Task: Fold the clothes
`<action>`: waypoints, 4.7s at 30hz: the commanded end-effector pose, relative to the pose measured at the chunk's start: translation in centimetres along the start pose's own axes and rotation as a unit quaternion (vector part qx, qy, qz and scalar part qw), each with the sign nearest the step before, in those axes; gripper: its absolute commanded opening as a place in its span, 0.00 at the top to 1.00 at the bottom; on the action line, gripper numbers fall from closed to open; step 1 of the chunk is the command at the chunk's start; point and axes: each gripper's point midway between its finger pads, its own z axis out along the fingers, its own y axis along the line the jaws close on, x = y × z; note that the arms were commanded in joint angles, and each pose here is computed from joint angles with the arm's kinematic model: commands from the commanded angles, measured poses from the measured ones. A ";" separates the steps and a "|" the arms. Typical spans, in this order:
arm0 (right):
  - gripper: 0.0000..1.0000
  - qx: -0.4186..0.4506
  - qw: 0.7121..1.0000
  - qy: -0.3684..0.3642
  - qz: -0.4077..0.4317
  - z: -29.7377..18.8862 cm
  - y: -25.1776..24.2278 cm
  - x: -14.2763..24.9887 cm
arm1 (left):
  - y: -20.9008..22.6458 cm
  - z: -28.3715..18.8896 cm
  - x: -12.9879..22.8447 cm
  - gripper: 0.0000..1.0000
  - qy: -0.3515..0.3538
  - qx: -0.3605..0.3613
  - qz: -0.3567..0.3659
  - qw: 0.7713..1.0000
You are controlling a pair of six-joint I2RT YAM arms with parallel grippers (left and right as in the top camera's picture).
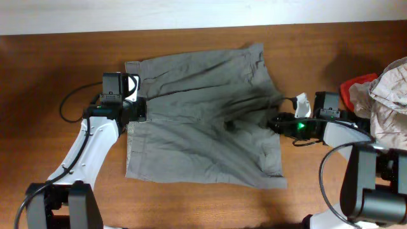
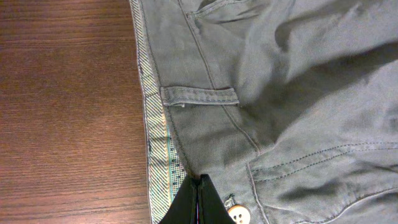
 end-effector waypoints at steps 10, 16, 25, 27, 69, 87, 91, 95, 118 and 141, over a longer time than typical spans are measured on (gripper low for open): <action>0.90 -0.105 0.992 0.028 -0.066 -0.6 3.4 1.9 | 0.9 -0.7 -0.5 1.00 -0.007 -0.017 -0.009 1.000; 0.95 0.024 0.999 0.006 -0.036 -2.7 0.8 0.9 | 3.2 -1.6 -0.3 1.00 -0.003 -0.084 -0.023 0.996; 0.92 0.047 0.998 -0.006 -0.043 -4.1 0.9 0.7 | 6.0 -1.8 0.5 0.99 0.006 -0.131 -0.077 0.988; 0.91 0.047 0.998 -0.006 -0.043 -4.1 0.9 0.7 | 6.0 -1.7 0.6 0.99 0.008 -0.131 -0.077 0.988; 0.18 0.082 0.989 0.061 0.108 -13.4 5.6 10.9 | 0.8 -7.7 7.9 0.34 0.113 -0.006 -0.190 0.975; 0.22 0.095 0.964 0.189 0.159 -8.0 4.2 17.1 | -2.4 -4.7 20.0 0.22 0.277 0.032 -0.256 0.925; 0.22 0.094 0.964 0.170 0.181 -7.2 4.4 16.4 | -2.4 -3.6 21.6 0.23 0.275 0.031 -0.259 0.925; 0.25 0.096 0.960 0.172 0.197 -6.1 4.4 17.4 | -2.6 -3.0 21.7 0.36 0.266 0.037 -0.268 0.925; 0.96 0.274 0.950 0.072 0.127 -11.5 2.0 10.5 | -3.1 -3.9 22.9 1.00 0.297 0.046 -0.274 0.913; 0.96 0.309 0.941 0.065 0.121 -12.7 1.3 10.1 | -3.4 -4.8 22.5 0.30 0.302 0.140 -0.338 0.880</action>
